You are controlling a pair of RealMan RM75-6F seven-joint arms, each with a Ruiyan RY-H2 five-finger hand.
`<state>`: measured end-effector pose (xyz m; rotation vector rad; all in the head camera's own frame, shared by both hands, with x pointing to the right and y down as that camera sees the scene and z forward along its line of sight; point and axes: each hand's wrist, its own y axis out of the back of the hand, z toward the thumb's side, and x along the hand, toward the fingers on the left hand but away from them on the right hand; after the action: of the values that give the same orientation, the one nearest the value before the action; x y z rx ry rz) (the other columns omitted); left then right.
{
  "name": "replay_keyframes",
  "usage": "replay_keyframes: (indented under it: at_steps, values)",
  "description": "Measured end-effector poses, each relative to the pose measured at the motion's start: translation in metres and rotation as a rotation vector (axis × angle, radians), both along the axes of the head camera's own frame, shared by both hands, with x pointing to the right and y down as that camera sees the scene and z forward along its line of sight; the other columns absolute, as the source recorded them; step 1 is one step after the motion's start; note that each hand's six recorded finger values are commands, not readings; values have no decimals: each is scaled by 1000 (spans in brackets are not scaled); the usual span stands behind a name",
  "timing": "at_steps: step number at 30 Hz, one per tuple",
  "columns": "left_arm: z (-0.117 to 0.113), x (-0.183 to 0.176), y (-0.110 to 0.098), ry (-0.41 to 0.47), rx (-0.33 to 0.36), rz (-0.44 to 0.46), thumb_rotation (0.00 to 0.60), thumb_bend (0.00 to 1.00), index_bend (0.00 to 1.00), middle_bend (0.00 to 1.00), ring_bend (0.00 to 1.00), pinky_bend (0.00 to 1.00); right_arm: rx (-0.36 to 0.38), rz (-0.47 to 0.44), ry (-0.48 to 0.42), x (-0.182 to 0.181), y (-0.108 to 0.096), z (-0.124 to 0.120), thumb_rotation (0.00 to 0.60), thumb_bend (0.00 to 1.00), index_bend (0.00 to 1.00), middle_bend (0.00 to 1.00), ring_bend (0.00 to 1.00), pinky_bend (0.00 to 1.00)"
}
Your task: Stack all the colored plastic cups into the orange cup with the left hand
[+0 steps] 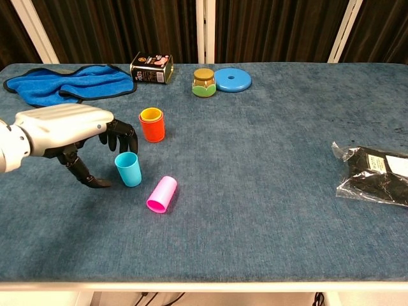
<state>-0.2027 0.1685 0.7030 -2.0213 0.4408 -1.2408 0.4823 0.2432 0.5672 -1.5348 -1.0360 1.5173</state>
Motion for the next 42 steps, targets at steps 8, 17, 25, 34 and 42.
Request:
replay_keyframes:
  at_steps: [8,17,25,34,42]
  values:
    - [3,5,-3,12,7,0,600,209,389,413,396,362,-5,9,-3,4,1,2,600,327,0,0,0,0]
    - [7,9,-5,16,11,1,600,232,457,450,465,390,-12,17,0,8,2,4,600,327,0,0,0,0]
    - [10,9,-6,19,12,-4,600,258,507,495,504,407,-14,20,1,9,2,4,600,327,0,0,0,0]
    - [-5,9,-13,35,41,-9,600,260,516,501,513,407,-12,17,2,9,2,4,600,327,0,0,0,0]
    - [-45,4,-55,76,162,-92,600,261,516,504,513,412,-10,14,-2,7,3,3,600,327,0,0,0,0]
